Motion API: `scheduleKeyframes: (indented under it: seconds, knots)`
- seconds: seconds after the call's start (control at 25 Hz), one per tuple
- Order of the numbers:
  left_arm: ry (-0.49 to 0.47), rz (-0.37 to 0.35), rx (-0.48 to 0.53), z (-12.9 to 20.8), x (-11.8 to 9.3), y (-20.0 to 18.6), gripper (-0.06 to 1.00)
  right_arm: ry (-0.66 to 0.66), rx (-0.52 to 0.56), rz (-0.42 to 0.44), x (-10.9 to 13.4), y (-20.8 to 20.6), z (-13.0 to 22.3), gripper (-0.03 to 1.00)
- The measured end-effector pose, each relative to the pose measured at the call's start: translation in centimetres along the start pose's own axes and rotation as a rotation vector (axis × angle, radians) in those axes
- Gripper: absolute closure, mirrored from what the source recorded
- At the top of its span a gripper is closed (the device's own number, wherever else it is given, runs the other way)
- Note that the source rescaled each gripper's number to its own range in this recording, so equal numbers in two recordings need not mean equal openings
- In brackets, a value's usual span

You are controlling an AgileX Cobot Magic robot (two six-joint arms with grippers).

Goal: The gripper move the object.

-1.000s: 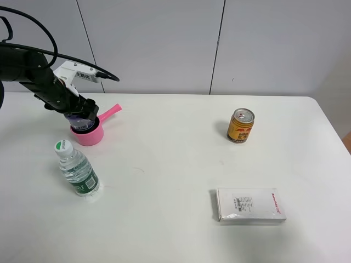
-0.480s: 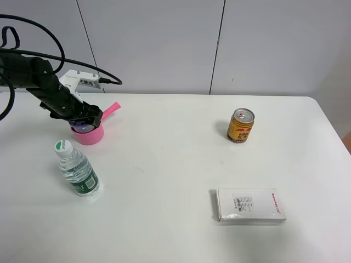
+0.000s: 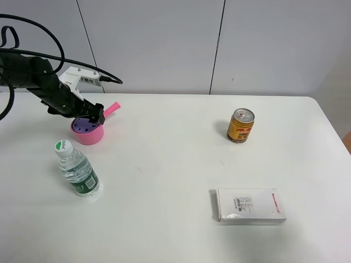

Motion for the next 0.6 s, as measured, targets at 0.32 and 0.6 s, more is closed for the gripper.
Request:
scheduleKeyframes:
  seconds: [0.32, 0.6]
  knots:
    - [0.009, 0.017, -0.116, -2.4, -1.3, -5.5, -0.03, 0.000, 0.000, 0.000, 0.0, 0.0, 0.0, -0.03]
    - [0.081, 0.027, -0.329, -4.3, -3.0, -17.8, -0.04, 0.000, 0.000, 0.000, 0.0, 0.0, 0.0, -0.03]
Point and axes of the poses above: a point on each arm's last joint axis where the gripper is mounted, y pointing out along that axis toward the gripper, x along the wrist's bending axis when the last joint is at zero, z = x × y, the point moved 5 cm from there along y, pointing out along that axis toward the gripper, and after that the axes turned 5 degrees about -y, right-handed, at the moved point
